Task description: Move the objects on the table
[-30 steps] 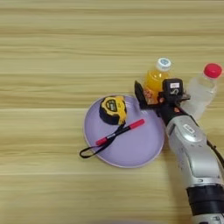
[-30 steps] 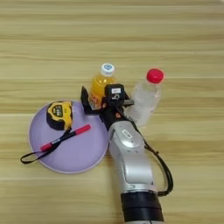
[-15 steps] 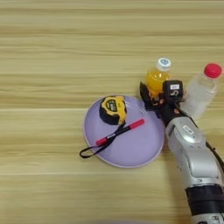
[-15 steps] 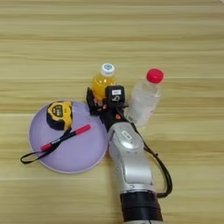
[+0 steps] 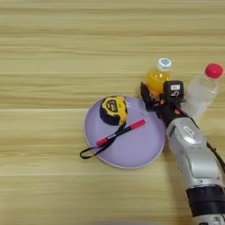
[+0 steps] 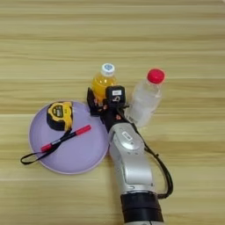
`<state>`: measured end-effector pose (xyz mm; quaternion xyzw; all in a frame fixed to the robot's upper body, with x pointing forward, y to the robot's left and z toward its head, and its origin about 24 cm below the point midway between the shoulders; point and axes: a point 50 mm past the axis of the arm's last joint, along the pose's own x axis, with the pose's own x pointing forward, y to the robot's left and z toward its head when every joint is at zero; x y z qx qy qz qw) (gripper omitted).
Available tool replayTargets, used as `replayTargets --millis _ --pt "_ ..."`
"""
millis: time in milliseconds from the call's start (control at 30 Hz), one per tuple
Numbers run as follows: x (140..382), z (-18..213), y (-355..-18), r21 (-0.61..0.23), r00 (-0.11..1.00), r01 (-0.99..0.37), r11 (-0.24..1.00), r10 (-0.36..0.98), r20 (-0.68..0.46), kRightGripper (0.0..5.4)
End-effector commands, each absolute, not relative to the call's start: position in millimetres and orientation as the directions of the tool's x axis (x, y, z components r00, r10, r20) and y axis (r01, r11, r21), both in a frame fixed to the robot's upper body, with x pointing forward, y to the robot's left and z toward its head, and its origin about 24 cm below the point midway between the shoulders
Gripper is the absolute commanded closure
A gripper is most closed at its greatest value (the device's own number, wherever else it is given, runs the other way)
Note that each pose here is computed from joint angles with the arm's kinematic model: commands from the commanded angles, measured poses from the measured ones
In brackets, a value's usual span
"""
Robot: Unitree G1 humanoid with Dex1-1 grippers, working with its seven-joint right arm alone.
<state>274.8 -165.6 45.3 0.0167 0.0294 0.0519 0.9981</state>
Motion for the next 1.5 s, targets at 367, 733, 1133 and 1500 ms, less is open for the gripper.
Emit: replayTargets --millis 367,733,1133,1500 --pt "294.5 118.8 -150.1 -0.026 0.962 -0.155 0.988 0.157 0.224 1.97" --pt "279.4 146.7 -120.6 -0.002 0.917 -0.277 0.961 0.265 0.298 1.98" --pt "246.4 140.0 -48.4 0.008 0.758 -0.624 0.781 0.603 0.25 1.98" --pt "234.1 143.5 -6.3 -0.013 0.613 -0.768 0.641 0.74 0.277 1.98"
